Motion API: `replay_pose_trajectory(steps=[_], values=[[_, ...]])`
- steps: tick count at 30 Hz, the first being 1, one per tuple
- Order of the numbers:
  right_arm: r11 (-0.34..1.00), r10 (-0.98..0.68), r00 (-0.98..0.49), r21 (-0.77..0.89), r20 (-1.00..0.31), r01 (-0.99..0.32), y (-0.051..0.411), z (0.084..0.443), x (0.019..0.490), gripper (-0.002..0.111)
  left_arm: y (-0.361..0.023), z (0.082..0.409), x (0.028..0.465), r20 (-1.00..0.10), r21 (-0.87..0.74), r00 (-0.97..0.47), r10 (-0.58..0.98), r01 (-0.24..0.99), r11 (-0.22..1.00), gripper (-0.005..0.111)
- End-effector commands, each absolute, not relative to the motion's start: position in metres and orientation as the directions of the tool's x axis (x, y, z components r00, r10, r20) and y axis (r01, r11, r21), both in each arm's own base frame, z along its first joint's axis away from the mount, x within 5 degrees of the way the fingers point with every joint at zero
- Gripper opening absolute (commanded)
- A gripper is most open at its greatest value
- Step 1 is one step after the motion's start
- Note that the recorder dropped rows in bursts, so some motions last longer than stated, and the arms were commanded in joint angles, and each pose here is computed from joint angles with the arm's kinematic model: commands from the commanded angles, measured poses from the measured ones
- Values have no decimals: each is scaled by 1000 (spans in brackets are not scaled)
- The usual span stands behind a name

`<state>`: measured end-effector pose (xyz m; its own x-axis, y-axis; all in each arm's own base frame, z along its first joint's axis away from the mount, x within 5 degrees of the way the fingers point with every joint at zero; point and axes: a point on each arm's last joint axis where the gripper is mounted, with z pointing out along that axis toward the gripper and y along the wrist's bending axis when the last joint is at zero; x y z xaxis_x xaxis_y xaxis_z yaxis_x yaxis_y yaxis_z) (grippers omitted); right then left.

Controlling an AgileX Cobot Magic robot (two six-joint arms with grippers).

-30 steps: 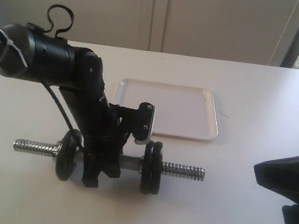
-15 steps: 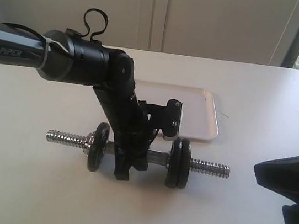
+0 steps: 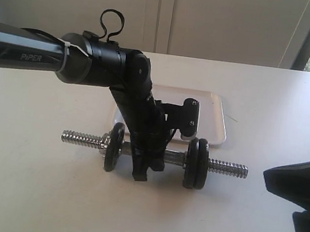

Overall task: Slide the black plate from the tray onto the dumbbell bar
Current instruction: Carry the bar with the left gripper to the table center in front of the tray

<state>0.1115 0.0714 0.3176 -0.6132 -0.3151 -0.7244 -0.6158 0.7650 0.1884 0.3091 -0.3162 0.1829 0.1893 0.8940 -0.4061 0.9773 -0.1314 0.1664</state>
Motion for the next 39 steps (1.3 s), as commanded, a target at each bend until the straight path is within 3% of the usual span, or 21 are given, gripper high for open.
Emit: replay_pose_trajectory(steps=[1, 14, 20, 24, 39], values=[[770, -305, -614, 191, -728, -608, 71, 317, 111, 0, -323, 229, 307, -514, 232, 184, 838, 970, -71, 0], [770, -305, -614, 191, -728, -608, 71, 317, 111, 0, -323, 229, 307, -515, 233, 184, 837, 970, -70, 2], [774, -295, -622, 200, -725, -600, 71, 317, 111, 0, -325, 218, 308, -501, 206, 175, 848, 975, -79, 33], [775, -293, -623, 202, -725, -599, 71, 317, 111, 0, -325, 201, 308, -474, 152, 161, 866, 983, -99, 41], [775, -293, -623, 202, -725, -599, 71, 317, 111, 0, -325, 201, 308, -466, 158, 169, 869, 982, -106, 43]])
